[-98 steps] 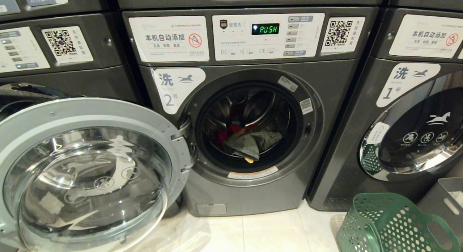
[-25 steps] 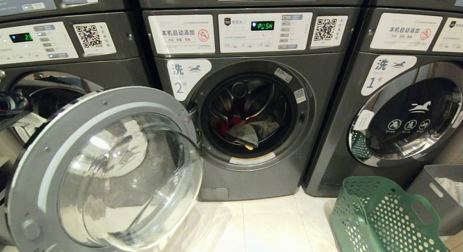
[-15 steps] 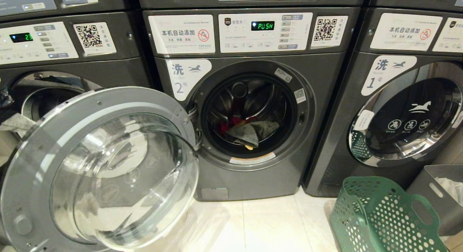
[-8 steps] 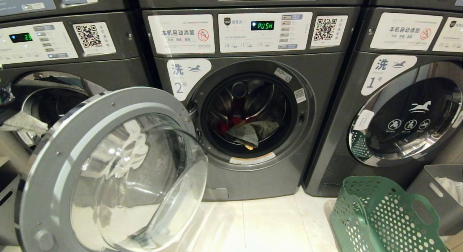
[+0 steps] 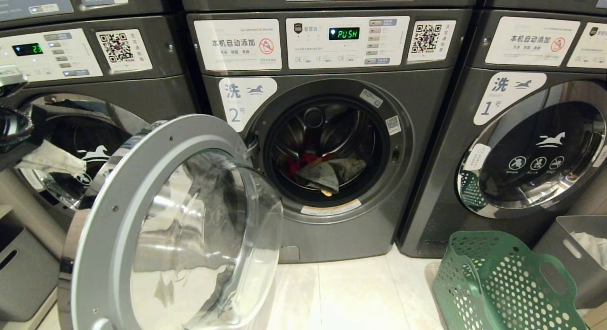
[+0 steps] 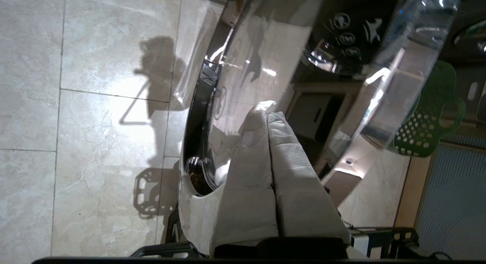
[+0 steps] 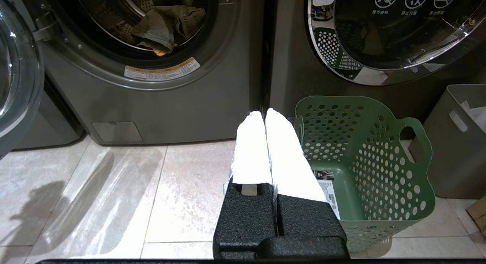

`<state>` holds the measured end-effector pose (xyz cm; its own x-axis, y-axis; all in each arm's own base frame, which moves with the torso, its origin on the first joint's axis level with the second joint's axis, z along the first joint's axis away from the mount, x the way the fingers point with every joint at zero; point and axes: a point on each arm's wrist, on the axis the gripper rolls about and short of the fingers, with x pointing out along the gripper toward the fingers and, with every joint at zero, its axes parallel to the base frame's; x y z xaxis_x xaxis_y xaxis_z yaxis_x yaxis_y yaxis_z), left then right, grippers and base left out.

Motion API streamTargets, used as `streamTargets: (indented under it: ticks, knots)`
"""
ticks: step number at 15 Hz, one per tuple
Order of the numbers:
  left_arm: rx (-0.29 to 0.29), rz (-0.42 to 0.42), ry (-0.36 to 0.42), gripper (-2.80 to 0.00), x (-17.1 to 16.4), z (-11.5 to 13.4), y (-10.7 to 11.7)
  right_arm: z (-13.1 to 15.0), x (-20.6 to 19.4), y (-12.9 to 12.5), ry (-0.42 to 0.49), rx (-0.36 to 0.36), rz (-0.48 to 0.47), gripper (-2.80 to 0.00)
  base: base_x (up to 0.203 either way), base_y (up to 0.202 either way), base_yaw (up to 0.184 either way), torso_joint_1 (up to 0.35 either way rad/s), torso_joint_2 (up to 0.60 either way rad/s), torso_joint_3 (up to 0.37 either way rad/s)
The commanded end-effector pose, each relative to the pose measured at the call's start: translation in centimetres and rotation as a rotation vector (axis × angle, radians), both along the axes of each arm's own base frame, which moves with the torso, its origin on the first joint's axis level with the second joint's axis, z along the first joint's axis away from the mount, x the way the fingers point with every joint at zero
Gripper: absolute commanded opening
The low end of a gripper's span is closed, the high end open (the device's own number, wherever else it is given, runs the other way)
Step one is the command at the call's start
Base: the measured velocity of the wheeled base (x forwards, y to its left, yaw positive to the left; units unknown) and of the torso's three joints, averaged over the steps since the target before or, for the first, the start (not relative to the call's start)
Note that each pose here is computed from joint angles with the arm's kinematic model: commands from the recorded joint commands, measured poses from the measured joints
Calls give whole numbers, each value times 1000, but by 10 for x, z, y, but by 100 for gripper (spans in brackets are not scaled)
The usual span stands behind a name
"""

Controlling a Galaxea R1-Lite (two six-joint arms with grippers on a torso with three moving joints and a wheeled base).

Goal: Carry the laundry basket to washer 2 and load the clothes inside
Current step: Close the washing machine door with the left hand

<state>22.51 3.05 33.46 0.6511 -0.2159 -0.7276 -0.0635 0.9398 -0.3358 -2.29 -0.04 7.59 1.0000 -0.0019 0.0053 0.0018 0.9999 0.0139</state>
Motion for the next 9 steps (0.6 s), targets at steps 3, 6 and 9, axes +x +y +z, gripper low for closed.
streamTargets:
  ticks: [3, 6, 9]
  knots:
    - [-18, -143, 18, -280, -1, 0, -37, 0, 0, 0, 1, 2, 0, -280, 0, 0, 0, 0, 0, 0]
    - [-43, -237, 44, -280, 3, -4, -66, 0, 0, 0, 1, 0, 0, -280, 0, 0, 0, 0, 0, 0]
    - [-51, -320, 86, -280, 12, -12, -92, 0, 0, 0, 1, 2, 0, -280, 0, 0, 0, 0, 0, 0]
